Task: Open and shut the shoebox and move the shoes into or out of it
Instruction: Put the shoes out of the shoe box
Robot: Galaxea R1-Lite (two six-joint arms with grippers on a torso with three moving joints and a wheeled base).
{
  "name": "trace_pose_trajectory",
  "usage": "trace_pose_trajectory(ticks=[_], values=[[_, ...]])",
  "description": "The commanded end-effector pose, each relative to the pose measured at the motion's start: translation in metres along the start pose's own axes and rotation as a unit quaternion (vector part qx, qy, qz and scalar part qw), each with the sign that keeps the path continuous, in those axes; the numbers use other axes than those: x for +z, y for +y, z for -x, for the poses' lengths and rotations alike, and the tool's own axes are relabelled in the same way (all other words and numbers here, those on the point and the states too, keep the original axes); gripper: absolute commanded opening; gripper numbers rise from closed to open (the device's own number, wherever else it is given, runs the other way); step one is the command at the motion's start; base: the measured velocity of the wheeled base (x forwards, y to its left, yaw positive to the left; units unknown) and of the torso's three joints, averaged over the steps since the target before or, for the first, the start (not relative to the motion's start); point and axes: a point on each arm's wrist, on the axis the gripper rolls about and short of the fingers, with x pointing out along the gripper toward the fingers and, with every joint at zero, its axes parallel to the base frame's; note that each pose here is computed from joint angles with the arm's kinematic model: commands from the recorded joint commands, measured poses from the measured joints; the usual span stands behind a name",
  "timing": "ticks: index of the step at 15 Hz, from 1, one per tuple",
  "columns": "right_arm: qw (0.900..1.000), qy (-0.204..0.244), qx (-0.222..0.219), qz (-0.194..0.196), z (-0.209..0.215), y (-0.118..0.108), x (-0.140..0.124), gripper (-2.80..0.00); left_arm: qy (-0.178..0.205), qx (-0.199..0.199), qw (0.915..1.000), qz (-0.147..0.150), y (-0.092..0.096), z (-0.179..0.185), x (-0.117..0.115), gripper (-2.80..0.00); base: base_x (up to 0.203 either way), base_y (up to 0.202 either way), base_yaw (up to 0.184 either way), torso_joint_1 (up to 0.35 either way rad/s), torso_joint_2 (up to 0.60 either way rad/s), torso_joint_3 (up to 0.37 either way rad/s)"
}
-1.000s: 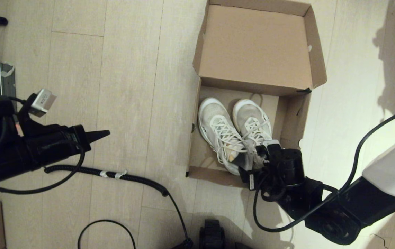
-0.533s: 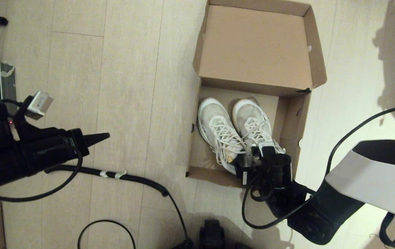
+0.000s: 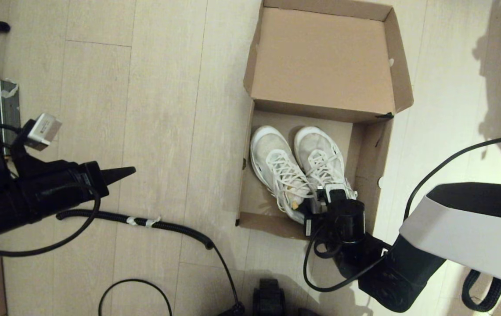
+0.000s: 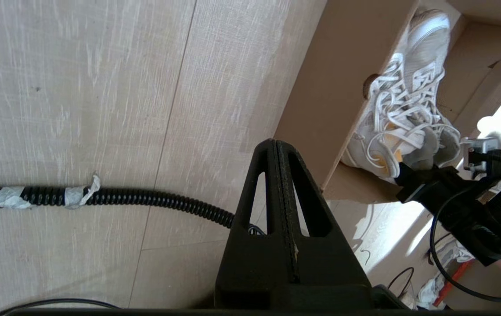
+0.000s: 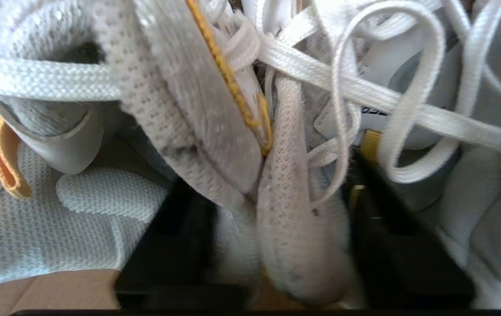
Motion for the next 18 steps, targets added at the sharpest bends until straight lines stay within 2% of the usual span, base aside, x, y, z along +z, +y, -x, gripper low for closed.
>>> trace_pose_trajectory(ticks=[1, 4, 7, 10, 13, 15, 18], values=[[1.000, -0.014, 0.002, -0.007, 0.003, 0.000, 0.010, -2.80, -0.011, -0.001, 0.9999, -0.003, -0.002, 0.005, 0.004, -2.80, 0.000, 0.000, 0.000, 0.000, 0.00, 0.000], [0.999, -0.031, 0.008, -0.012, 0.019, -0.005, 0.038, -2.80, -0.023, 0.006, 0.9997, -0.006, -0.002, 0.014, 0.008, -2.80, 0.000, 0.000, 0.000, 0.000, 0.00, 0.000], [1.000, -0.012, 0.017, -0.004, 0.045, -0.013, 0.064, -2.80, -0.048, 0.017, 0.9986, -0.013, -0.003, 0.029, 0.016, -2.80, 0.000, 0.000, 0.000, 0.000, 0.00, 0.000], [0.998, 0.015, 0.065, 0.002, 0.076, -0.020, 0.084, -2.80, -0.079, 0.042, 0.9959, -0.019, -0.005, 0.056, 0.026, -2.80, 0.000, 0.000, 0.000, 0.000, 0.00, 0.000], [0.992, 0.040, 0.118, -0.013, 0.107, -0.032, 0.107, -2.80, -0.087, 0.070, 0.9937, -0.013, -0.003, 0.076, 0.028, -2.80, 0.000, 0.000, 0.000, 0.000, 0.00, 0.000], [0.987, 0.039, 0.151, -0.027, 0.133, -0.044, 0.129, -2.80, -0.088, 0.069, 0.9937, 0.008, -0.004, 0.079, 0.025, -2.80, 0.000, 0.000, 0.000, 0.000, 0.00, 0.000], [0.982, 0.008, 0.185, -0.050, 0.182, -0.070, 0.164, -2.80, -0.102, 0.058, 0.9902, 0.076, -0.015, 0.095, 0.018, -2.80, 0.000, 0.000, 0.000, 0.000, 0.00, 0.000]])
